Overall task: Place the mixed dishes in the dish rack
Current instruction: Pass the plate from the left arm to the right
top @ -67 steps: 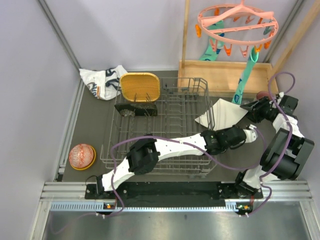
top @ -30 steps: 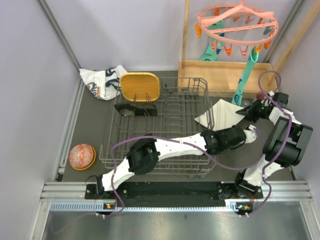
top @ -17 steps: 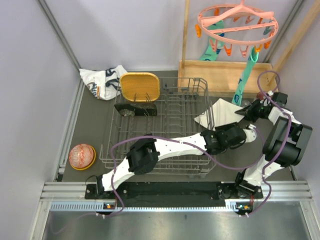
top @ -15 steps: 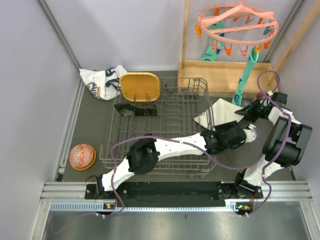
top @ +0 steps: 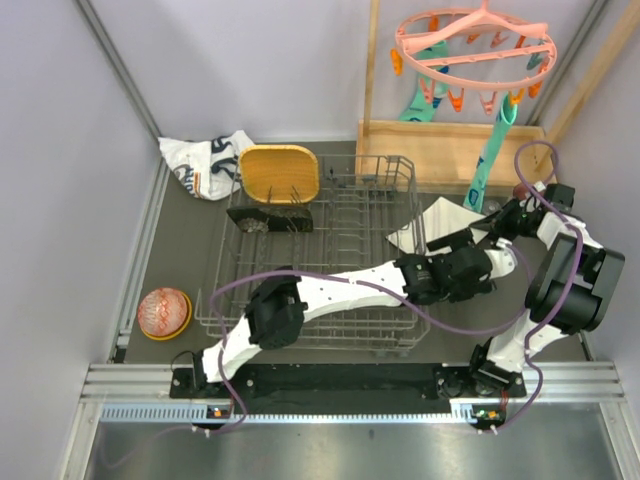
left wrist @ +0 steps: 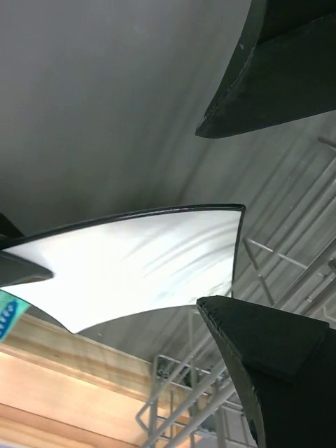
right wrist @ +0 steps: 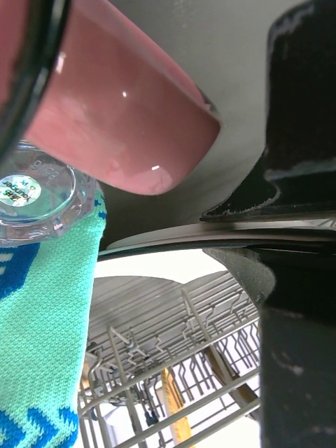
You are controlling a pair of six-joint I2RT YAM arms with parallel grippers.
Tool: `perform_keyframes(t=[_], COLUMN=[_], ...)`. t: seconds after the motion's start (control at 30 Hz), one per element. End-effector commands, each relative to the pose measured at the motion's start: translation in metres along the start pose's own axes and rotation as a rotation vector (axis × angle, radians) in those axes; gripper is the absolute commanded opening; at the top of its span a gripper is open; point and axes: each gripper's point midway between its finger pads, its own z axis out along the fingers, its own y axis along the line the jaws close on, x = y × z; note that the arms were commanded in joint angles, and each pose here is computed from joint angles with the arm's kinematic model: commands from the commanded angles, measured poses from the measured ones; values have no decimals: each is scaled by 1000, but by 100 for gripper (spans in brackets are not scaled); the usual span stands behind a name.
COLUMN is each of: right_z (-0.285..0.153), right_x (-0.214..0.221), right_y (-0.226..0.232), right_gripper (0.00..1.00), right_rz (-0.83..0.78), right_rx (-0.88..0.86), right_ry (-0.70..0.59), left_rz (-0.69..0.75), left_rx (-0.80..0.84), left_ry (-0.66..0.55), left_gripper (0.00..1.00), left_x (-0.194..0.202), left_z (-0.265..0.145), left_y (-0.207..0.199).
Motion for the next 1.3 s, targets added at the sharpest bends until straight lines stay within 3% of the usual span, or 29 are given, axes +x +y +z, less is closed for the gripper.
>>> perform_keyframes(t=[0.0, 0.43, 0.63, 0.83, 1.0, 1.27], right_z=[-17, -15, -27, -67, -99, -141], right_x=[-11, -12, -21, -38, -47, -54], right_y=[40, 40, 52, 88, 112, 135], right_gripper=[0, 0, 0, 0, 0, 0], right_rz=[-62, -62, -111, -255, -364, -510], right_rx=[-94, -102, -112, -115, -109, -64], right_ry=[-32, -35, -93, -253, -350, -491], left_rz=[-149, -218, -376, -568, -656, -690], left_rx=[-55, -162, -231, -286, -348, -418], left_ry=[-193, -249, -390, -480, -470, -481], left_gripper=[98, 98, 98, 99, 99, 99], left_x=[-79, -93, -129, -110, -76, -54], left_z=[-76, -124, -196, -274, -312, -345], left_y=[57, 102, 157, 216, 246, 267])
